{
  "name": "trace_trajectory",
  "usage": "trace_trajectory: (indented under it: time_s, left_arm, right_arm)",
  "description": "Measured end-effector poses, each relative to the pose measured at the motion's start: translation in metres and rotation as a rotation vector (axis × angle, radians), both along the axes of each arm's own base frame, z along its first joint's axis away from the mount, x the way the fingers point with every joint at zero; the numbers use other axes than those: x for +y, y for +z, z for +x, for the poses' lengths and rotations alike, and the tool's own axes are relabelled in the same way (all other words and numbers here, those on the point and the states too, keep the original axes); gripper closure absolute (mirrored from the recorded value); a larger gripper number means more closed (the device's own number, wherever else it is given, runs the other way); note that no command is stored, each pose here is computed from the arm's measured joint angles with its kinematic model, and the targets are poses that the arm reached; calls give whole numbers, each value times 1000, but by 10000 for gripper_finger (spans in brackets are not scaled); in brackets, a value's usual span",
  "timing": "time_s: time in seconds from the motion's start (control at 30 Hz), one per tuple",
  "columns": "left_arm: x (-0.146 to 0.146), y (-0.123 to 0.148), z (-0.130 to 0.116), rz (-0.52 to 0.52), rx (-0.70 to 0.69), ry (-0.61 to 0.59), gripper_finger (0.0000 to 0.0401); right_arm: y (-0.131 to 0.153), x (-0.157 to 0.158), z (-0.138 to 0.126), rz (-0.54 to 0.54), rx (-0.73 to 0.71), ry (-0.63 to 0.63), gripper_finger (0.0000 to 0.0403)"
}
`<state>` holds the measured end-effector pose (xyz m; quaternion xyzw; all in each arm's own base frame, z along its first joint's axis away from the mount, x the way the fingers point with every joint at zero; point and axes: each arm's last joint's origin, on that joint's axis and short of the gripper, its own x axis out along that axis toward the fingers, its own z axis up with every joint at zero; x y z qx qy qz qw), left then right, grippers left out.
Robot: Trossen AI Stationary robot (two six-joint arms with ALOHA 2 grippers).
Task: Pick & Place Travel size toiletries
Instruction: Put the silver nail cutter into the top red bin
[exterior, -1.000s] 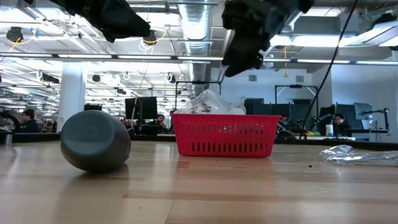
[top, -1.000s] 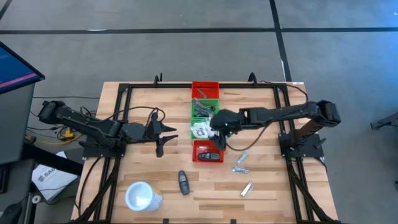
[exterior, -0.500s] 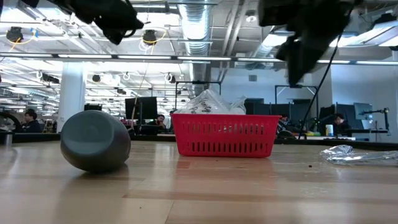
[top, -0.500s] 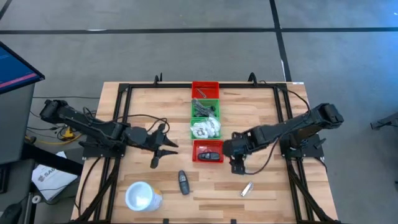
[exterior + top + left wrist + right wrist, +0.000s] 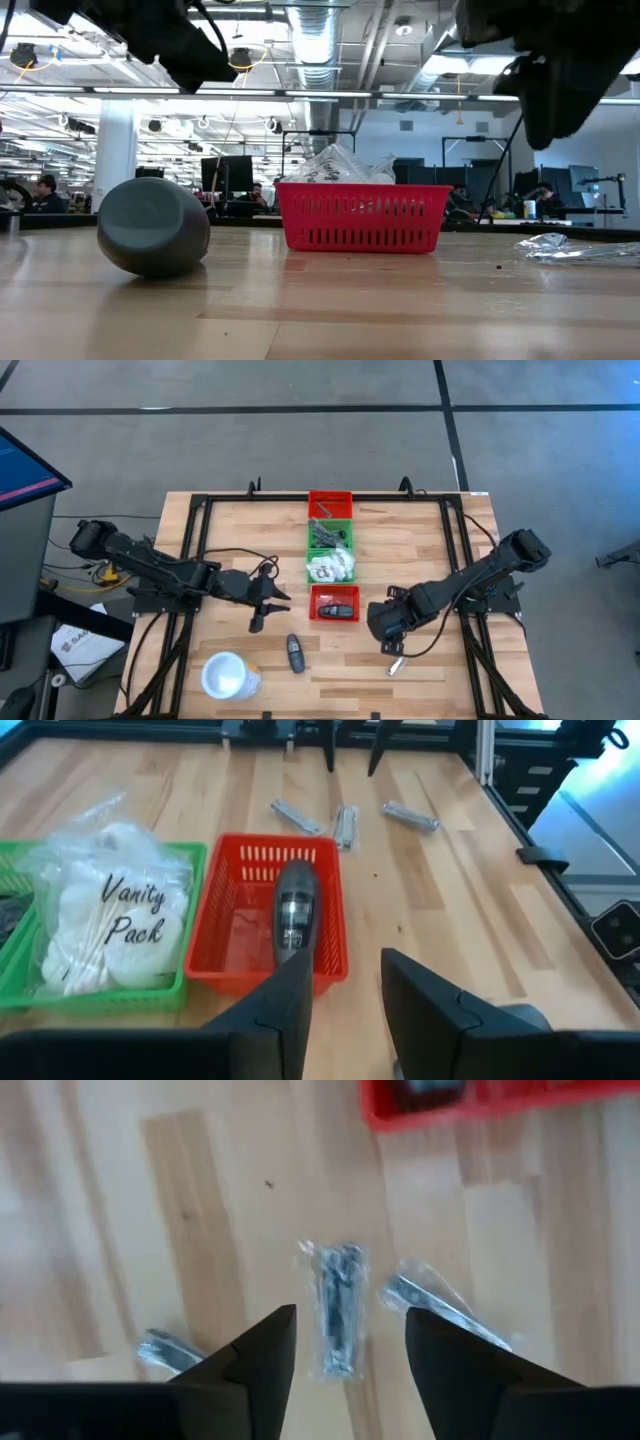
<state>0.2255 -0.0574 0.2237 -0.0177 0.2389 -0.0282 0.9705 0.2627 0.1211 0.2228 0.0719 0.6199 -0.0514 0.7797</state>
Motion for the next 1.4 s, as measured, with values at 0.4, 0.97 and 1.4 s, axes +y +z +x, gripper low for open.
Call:
trace_trajectory:
  time_s: [0.4, 0.97, 1.4]
  left_arm:
    - [0, 1, 1, -4, -18, 1, 287]
    - [-1, 3, 2, -3, -39, -2, 287]
    - [-1, 3, 2, 3, -40, -5, 287]
  right_arm:
    - [-23, 19, -5, -97, 83, -86, 236]
    - [-73, 25, 1, -222, 259, -78, 220]
    - [-60, 26, -1, -171, 229, -97, 229]
